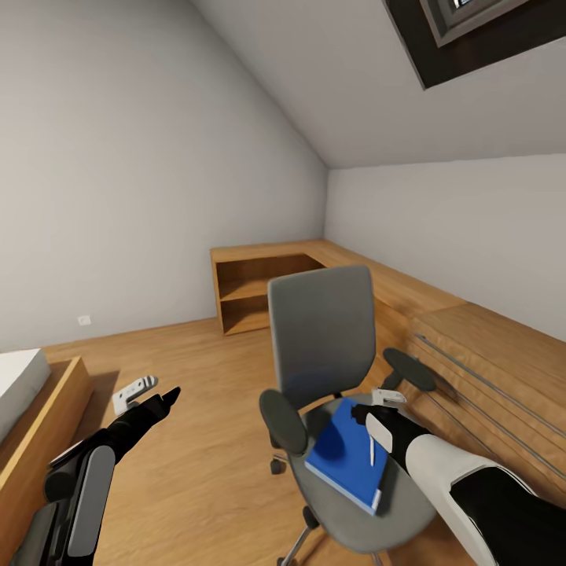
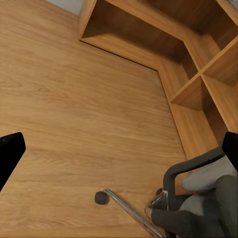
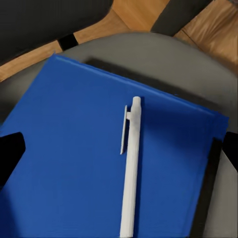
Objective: In the bedroom, organize the workspace by keeping the computer under the desk, ensuring the monitor is on the desk, placing the keyboard on the desk next to the monitor, placing the mouse on the desk next to the keyboard, moving the folder from the swivel chair onto the desk next to the mouse, stacking the notebook on top of the folder with the pen on top of the notebook, and positioning the swivel chair next to the desk.
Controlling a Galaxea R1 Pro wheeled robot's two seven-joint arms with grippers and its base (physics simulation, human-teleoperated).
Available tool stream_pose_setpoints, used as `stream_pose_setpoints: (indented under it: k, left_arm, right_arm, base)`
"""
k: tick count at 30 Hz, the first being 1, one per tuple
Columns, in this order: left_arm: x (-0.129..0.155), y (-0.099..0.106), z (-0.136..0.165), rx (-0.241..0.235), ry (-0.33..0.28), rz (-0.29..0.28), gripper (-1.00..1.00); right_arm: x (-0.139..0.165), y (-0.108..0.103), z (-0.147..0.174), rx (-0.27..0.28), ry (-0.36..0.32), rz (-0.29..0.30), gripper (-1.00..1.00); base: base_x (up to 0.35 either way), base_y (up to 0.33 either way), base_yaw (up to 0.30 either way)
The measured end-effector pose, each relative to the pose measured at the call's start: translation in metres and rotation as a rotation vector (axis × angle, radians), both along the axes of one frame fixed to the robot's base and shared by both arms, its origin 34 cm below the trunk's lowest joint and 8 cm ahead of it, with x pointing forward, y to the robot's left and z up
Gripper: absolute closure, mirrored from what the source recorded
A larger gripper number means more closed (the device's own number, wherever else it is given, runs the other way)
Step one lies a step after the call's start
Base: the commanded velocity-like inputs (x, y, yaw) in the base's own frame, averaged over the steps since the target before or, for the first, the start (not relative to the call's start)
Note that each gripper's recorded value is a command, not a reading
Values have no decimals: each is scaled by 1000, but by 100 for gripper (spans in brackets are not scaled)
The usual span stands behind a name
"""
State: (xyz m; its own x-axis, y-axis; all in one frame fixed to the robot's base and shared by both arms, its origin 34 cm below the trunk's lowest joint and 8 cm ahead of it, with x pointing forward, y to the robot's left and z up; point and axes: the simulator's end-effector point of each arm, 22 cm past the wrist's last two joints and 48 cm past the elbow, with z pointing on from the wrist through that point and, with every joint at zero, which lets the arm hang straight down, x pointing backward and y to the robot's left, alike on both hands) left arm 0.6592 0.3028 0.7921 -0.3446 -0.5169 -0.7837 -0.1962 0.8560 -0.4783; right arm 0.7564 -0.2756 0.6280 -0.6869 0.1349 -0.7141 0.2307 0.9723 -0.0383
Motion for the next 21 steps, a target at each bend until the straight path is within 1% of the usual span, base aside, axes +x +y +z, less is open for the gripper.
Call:
stream_pose_setpoints:
  k: [3,10,21]
  left_arm:
    - [0,0,0,0,0,0,-100]
    - [0,1,0,-1,1,1,-100]
    - [-3,0,-21,-3,2,1,-100]
  right_arm:
    - [0,0,0,0,1,0,-100]
    - [0,0,-1,0,2,0,-100]
    - [-3,0,-21,0,1,0,-100]
  base:
    - [130,0,0]
    - [22,0,0]
    - [0,0,0]
